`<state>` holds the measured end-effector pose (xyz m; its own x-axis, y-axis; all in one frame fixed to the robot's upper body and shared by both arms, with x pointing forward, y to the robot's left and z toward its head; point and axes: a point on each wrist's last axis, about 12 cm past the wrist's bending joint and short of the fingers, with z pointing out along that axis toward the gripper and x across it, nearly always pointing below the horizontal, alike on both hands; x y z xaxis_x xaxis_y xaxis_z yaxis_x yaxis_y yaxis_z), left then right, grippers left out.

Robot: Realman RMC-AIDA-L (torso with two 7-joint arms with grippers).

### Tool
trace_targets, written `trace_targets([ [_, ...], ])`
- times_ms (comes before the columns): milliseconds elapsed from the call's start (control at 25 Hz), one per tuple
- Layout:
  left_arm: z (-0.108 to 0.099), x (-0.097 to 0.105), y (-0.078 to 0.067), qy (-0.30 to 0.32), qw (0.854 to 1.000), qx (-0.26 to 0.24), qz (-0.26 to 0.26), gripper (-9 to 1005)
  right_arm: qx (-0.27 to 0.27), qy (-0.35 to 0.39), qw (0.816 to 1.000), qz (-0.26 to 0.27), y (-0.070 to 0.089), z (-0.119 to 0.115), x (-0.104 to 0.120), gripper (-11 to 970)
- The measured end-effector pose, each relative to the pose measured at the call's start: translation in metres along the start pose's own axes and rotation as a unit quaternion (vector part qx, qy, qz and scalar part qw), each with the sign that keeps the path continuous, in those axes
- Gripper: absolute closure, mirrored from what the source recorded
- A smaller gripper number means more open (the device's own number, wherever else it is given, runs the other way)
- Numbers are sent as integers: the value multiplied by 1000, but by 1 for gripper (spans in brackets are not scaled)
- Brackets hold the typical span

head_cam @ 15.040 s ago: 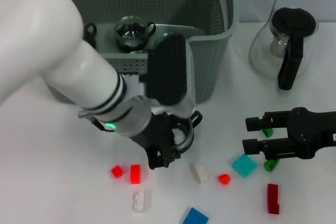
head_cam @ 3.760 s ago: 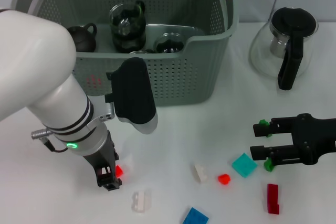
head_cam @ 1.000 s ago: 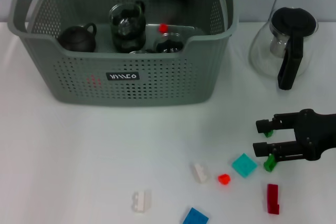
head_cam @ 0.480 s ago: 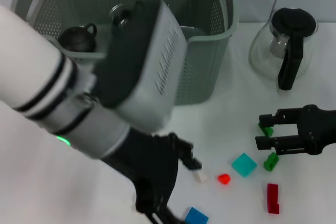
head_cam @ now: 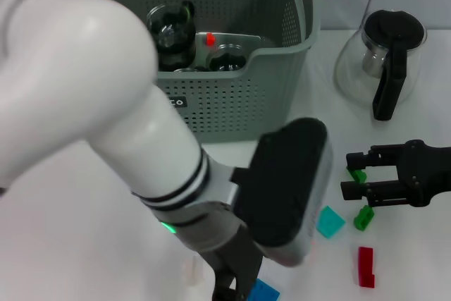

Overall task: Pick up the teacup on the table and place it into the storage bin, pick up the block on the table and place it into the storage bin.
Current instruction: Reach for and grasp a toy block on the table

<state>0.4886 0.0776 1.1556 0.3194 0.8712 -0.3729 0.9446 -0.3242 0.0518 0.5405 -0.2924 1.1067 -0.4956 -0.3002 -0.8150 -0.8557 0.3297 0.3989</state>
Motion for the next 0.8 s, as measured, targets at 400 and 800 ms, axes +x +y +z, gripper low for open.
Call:
trace_targets([
  [400,32,-10,1,52,998,-12,46,63,4,-7,1000,4,0,-1,2,215],
  [800,51,-13,0,79,994,-12,73,75,5,-11,1000,5,0,-1,1,216],
])
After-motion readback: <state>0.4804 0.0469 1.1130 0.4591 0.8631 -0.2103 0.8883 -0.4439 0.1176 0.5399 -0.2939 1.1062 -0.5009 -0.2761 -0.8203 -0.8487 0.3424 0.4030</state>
